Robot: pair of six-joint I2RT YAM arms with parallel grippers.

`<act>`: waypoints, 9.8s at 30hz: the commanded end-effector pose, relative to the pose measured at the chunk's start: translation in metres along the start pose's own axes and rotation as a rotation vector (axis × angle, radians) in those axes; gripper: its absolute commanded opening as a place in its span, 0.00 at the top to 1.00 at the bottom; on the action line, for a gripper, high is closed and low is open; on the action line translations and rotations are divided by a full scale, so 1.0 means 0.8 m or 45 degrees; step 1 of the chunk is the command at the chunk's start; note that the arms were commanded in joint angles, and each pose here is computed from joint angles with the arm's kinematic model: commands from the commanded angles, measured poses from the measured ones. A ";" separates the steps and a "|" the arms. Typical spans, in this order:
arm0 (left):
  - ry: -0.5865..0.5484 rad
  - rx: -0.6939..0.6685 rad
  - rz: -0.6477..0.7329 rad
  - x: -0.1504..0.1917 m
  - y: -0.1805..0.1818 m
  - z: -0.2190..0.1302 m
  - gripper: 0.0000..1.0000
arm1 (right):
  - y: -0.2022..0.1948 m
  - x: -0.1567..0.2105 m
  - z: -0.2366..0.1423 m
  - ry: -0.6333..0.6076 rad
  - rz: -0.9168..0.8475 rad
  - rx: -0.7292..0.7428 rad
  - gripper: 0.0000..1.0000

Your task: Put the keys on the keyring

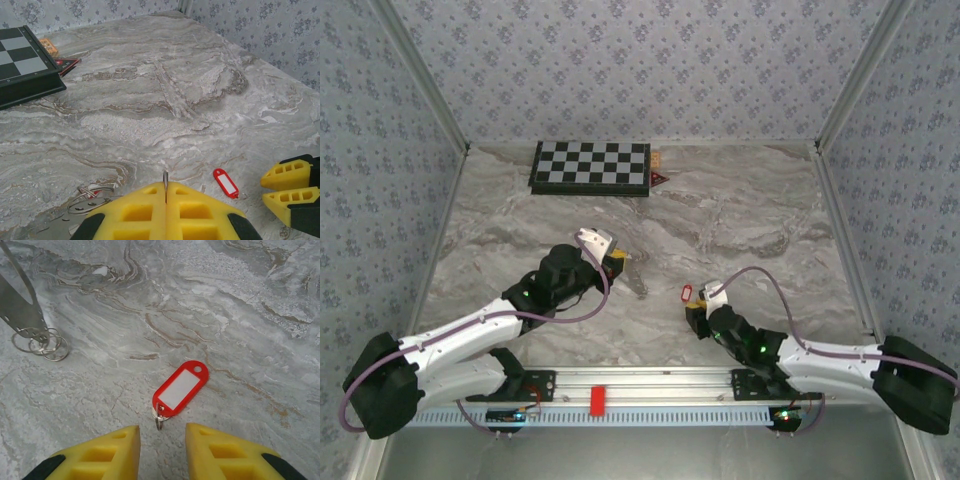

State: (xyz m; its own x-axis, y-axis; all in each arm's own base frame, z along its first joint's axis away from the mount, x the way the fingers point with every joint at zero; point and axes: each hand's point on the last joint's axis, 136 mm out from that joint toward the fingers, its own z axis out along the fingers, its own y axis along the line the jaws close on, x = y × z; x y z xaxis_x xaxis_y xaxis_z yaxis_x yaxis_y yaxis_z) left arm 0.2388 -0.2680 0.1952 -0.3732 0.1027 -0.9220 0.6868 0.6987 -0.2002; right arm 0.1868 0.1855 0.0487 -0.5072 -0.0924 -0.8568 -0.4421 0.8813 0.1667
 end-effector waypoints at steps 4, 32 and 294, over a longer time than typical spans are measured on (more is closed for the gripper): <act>-0.096 0.015 -0.009 -0.025 -0.006 -0.004 1.00 | 0.004 -0.002 0.007 0.000 -0.038 0.012 0.70; -0.090 0.007 -0.005 -0.024 -0.005 -0.003 1.00 | 0.007 0.006 0.031 0.087 -0.030 0.021 0.81; -0.102 0.030 0.009 -0.032 -0.010 -0.011 1.00 | 0.005 -0.061 -0.018 0.437 -0.240 0.313 1.00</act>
State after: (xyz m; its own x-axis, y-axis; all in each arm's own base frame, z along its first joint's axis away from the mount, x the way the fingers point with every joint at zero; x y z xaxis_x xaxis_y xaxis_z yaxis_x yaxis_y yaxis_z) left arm 0.2399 -0.2638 0.2041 -0.3536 0.0820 -0.9318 0.6775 0.7092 -0.1947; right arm 0.1936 0.1894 0.0884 -0.7058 -0.3488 -0.6166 -0.3583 0.9266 -0.1140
